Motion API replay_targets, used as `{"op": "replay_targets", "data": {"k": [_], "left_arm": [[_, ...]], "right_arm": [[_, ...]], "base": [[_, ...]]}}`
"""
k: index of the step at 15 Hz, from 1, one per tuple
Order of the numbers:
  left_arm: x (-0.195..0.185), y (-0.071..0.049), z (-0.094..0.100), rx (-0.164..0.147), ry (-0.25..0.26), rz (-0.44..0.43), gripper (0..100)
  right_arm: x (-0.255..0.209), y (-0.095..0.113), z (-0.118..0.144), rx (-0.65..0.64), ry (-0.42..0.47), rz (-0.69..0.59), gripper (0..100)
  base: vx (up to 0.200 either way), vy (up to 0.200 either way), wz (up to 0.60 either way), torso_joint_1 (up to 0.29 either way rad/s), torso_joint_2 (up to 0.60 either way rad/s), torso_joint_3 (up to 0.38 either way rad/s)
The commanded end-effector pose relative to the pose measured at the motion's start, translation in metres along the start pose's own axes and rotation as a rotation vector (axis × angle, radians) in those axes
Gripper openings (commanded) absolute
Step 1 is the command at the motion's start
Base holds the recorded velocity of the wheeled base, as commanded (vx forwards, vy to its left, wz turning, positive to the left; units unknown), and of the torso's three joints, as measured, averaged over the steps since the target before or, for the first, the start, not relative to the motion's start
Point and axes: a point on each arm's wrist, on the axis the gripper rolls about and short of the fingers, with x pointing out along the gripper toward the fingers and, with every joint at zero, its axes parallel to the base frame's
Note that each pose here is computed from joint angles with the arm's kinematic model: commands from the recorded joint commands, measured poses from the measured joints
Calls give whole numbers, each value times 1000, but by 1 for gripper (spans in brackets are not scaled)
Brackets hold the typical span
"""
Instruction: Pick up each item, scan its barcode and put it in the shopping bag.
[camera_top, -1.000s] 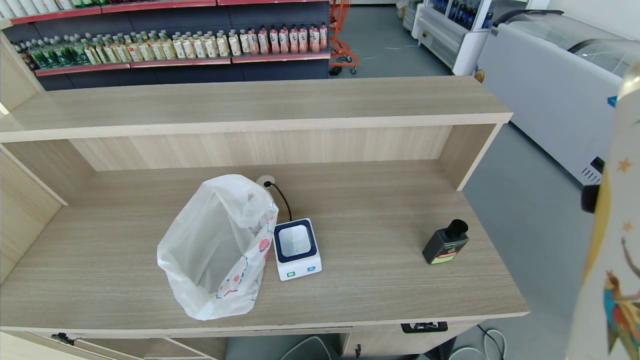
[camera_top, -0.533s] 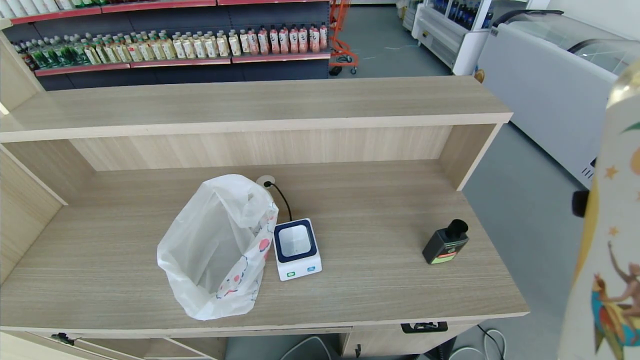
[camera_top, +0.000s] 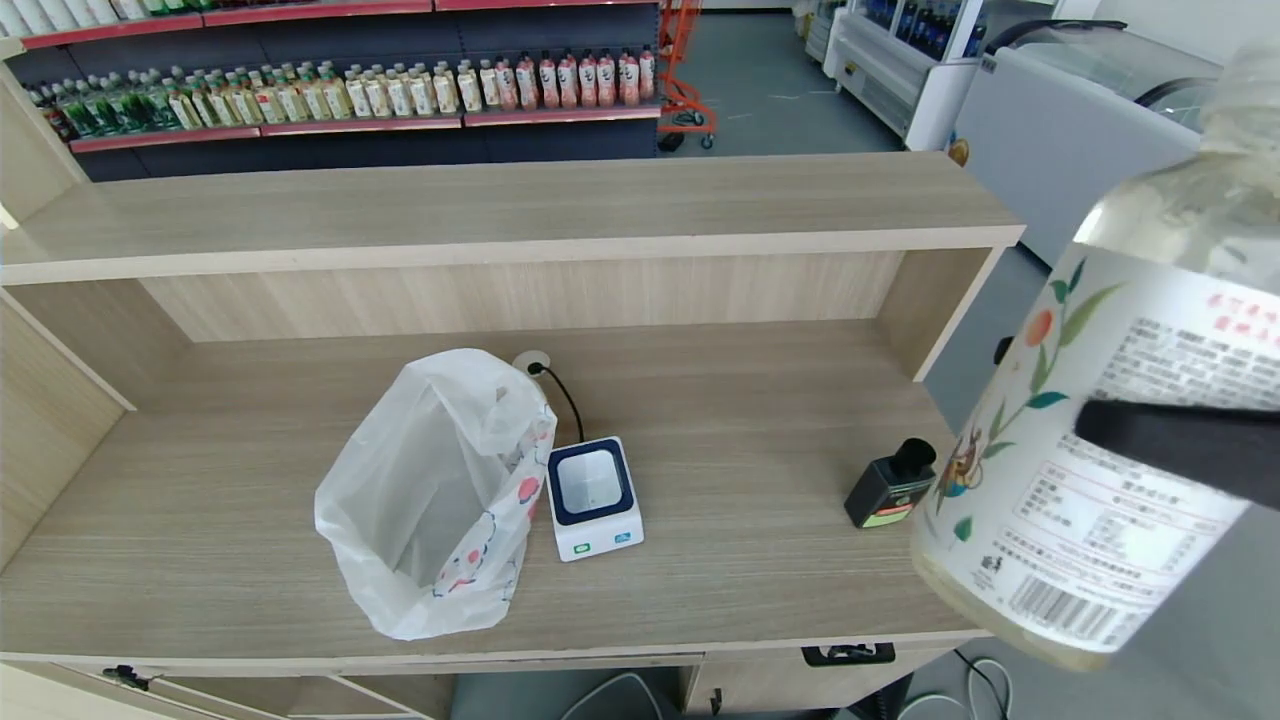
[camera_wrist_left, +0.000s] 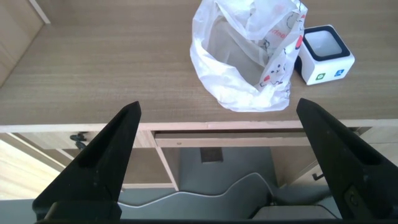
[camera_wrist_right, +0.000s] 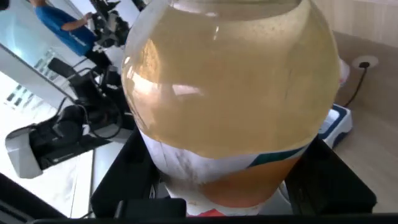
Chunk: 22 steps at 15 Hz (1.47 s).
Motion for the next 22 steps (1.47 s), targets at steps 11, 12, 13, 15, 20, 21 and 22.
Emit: {"op": "replay_targets", "data": {"k": [11, 12, 13, 15, 20, 21, 22], "left_arm": [[0, 0, 0, 0, 0, 0, 100], [0, 0, 0, 0, 0, 0, 100], [0, 0, 0, 0, -1, 0, 100], [0, 0, 0, 0, 0, -2, 100], [0, 0, 0, 0, 0, 0, 100], [0, 0, 0, -2, 0, 0, 100], [0, 0, 0, -2, -1, 0, 100]], "right_arm": [[-9, -54, -75, -486, 170, -664, 0], [-10, -53, -77, -496, 180, -665, 0], [-11, -53, -77, -519, 191, -667, 0], [-13, -54, -78, -544, 204, -672, 0], [-14, -57, -80, -564, 226, -680, 0], [-13, -57, -80, -565, 230, -679, 0], [-13, -58, -81, -565, 231, -679, 0]], "base": [[0, 0, 0, 0, 0, 0], [0, 0, 0, 0, 0, 0], [0, 0, 0, 0, 0, 0], [0, 0, 0, 0, 0, 0], [0, 0, 0, 0, 0, 0], [0, 200, 0, 2, 2, 2], [0, 200, 0, 2, 2, -2]]}}
